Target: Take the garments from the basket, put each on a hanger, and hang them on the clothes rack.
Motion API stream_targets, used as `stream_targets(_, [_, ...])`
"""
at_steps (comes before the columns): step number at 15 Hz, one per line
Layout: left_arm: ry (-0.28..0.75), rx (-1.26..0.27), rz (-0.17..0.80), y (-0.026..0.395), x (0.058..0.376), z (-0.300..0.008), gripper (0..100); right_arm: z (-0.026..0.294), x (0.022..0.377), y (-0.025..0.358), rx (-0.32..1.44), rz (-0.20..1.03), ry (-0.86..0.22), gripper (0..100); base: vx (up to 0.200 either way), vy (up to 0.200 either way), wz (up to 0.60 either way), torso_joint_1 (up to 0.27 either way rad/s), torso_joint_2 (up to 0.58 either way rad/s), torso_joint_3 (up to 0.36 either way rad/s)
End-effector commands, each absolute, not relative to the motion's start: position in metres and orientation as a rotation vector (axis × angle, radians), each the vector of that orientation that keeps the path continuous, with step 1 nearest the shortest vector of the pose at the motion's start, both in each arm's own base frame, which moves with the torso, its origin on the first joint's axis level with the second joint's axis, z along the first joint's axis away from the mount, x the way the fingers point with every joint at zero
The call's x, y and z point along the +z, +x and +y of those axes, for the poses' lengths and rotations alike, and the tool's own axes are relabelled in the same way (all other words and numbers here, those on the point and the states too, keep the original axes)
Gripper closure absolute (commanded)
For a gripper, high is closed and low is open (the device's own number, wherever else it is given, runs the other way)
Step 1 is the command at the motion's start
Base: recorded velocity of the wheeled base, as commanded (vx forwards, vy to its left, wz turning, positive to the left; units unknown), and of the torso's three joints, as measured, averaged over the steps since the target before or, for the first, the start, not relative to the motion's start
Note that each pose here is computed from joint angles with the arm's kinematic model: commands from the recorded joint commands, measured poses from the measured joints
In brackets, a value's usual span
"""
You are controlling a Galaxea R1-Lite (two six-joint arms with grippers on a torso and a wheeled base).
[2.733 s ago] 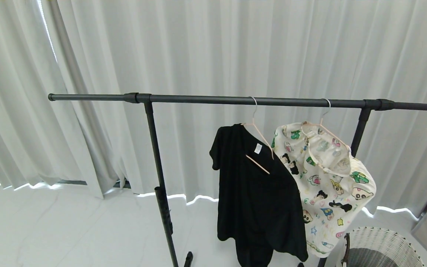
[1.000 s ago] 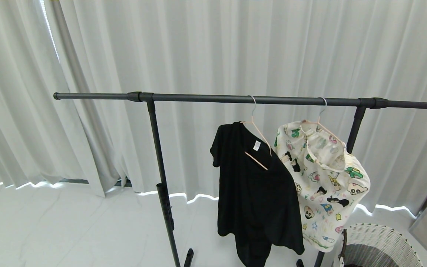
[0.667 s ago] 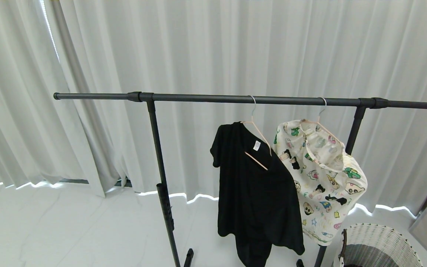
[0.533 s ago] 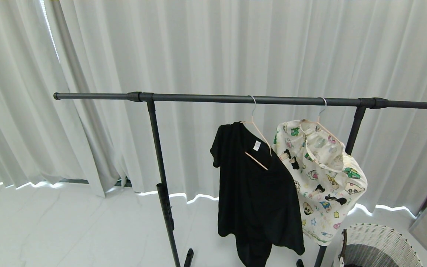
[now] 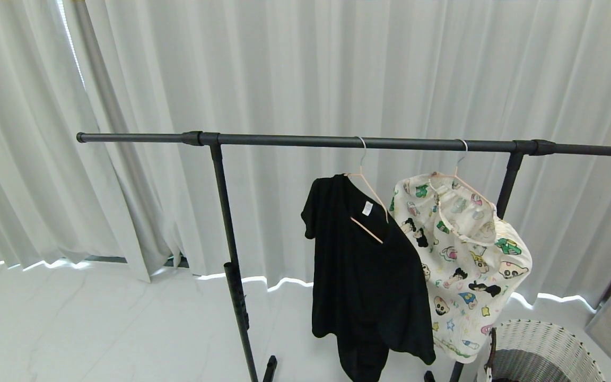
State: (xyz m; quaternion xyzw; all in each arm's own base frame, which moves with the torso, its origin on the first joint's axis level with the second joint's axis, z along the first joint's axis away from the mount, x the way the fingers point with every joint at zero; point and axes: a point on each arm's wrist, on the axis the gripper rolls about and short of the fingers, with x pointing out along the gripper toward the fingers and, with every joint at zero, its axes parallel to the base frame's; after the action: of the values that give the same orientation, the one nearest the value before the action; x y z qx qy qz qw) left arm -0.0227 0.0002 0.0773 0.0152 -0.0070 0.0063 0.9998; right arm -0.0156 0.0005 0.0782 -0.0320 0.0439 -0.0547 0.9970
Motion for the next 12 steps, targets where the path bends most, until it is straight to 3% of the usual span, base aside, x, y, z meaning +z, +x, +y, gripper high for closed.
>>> stream_targets(1, [0.031,0.014,-0.014,-0.0227,0.0771,0.0002,0,0.0001,0.0781,-0.0155,-0.057,0.090,-0.087,0,0.000,0.000,0.00,0.000,0.00,0.000])
stream_targets(2, [0.029,0.014,-0.014,-0.0227,0.0771,0.0002,0,-0.0013,0.0777,-0.0173,0.032,0.061,-0.094,0,0.000,0.000,0.00,0.000,0.00,0.000])
stream_targets(5, [0.028,0.014,-0.014,-0.0227,0.0771,0.0002,0,-0.0006,0.0763,-0.0228,-0.028,-0.007,-0.063,0,0.000,0.000,0.00,0.000,0.00,0.000])
stream_targets(12, [0.026,0.014,-0.014,-0.0227,0.0771,0.0002,0,-0.0016,0.0765,-0.0227,-0.074,-0.009,0.023,0,0.000,0.000,0.00,0.000,0.00,0.000])
